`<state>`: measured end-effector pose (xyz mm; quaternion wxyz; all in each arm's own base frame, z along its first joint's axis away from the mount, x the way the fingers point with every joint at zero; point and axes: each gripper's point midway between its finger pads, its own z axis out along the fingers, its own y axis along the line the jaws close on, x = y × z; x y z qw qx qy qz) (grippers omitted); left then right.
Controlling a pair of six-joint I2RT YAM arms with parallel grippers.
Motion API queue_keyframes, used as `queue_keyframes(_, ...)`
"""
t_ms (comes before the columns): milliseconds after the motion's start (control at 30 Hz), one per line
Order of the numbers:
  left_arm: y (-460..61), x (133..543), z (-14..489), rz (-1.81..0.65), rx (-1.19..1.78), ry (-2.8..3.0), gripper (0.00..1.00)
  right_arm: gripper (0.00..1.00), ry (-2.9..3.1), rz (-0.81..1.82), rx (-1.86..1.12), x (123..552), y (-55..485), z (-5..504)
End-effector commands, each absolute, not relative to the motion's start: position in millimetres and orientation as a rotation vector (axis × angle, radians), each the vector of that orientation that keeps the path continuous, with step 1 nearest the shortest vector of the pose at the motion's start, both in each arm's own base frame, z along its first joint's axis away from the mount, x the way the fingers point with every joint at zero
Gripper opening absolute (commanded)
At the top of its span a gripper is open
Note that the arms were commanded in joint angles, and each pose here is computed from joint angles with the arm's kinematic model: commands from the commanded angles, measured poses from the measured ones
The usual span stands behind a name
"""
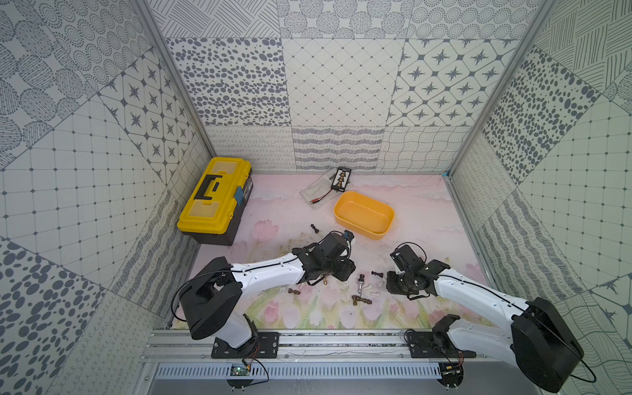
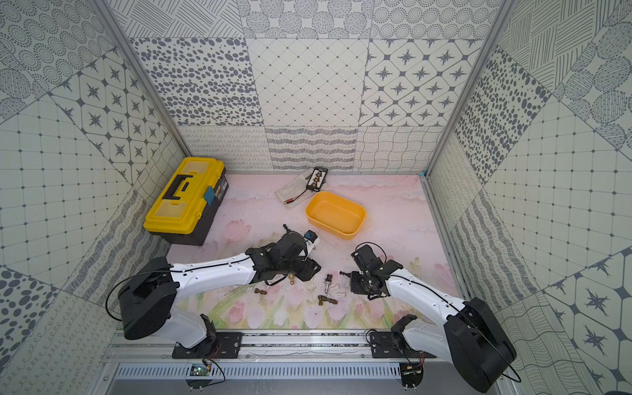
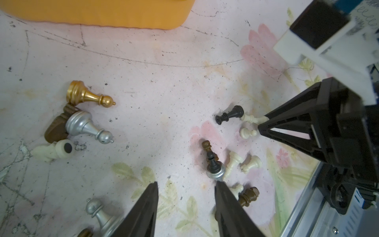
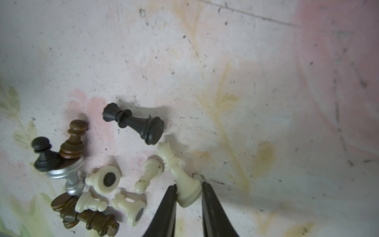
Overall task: Put the chess pieces into the storage box
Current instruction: Pick up the chess piece at the center of the board.
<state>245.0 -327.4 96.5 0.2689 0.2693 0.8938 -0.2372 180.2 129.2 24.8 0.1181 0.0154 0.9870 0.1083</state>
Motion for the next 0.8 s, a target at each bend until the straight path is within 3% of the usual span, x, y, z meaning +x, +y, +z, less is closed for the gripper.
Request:
queue_keyframes(0, -334, 249, 104, -0.671, 0.708, 2.374, 0.51, 0.23, 2.862, 0.329, 0.059, 184, 131, 35)
queue_keyframes(200, -340, 251, 106, -0.682, 0.723, 2.365, 0.51, 0.29, 2.887, 0.277, 0.045, 181, 126, 28)
queue_keyframes(367, -340, 251, 105, -0.682, 0.733, 2.369, 0.52, 0.42, 2.894, 0.244, 0.044, 191, 129, 29)
queue_keyframes(500, -338, 250, 104, -0.676, 0.727, 2.374, 0.52, 0.41, 2.917, 0.214, 0.019, 191, 128, 23)
queue_keyframes(767, -335, 249, 98, -0.674, 0.707, 2.385, 0.52, 0.27, 2.933, 0.241, 0.023, 187, 130, 19)
